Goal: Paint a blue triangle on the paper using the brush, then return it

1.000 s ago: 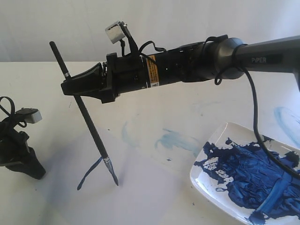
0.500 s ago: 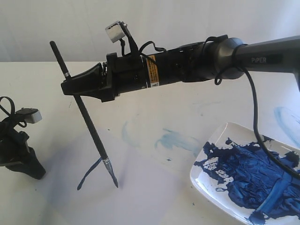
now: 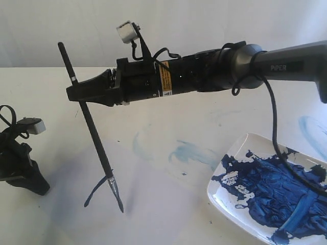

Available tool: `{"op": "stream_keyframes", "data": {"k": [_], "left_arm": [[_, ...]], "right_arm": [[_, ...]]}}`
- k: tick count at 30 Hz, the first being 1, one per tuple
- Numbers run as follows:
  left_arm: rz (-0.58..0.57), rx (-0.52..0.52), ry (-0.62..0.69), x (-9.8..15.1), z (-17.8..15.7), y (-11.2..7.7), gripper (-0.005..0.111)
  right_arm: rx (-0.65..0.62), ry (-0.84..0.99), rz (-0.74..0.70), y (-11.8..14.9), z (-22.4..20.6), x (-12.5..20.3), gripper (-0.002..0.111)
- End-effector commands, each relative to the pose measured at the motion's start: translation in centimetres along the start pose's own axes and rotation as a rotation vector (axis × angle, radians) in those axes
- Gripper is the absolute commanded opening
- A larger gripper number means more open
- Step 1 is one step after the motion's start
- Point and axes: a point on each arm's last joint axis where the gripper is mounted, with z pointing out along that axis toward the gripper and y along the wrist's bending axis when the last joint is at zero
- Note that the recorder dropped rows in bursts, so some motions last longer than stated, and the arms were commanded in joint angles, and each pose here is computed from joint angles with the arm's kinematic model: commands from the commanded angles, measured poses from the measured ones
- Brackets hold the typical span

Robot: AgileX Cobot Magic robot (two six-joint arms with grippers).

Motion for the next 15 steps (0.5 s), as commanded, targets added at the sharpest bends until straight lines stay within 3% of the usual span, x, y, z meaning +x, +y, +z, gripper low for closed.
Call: {"op": "stream_keyframes", "data": {"k": [1, 15], "left_arm": [[-0.010, 0.022, 0.010, 0.3, 0.1, -0.2, 0.000], [-0.012, 0.023, 0.007, 0.3, 0.1, -0.2, 0.000]], "right_arm": [[-0.010, -0.005, 0.000, -0.2, 0.0, 0.2, 0.000], [-0.011, 0.029, -0.011, -1.9, 0.4, 0.6, 0.000]]}}
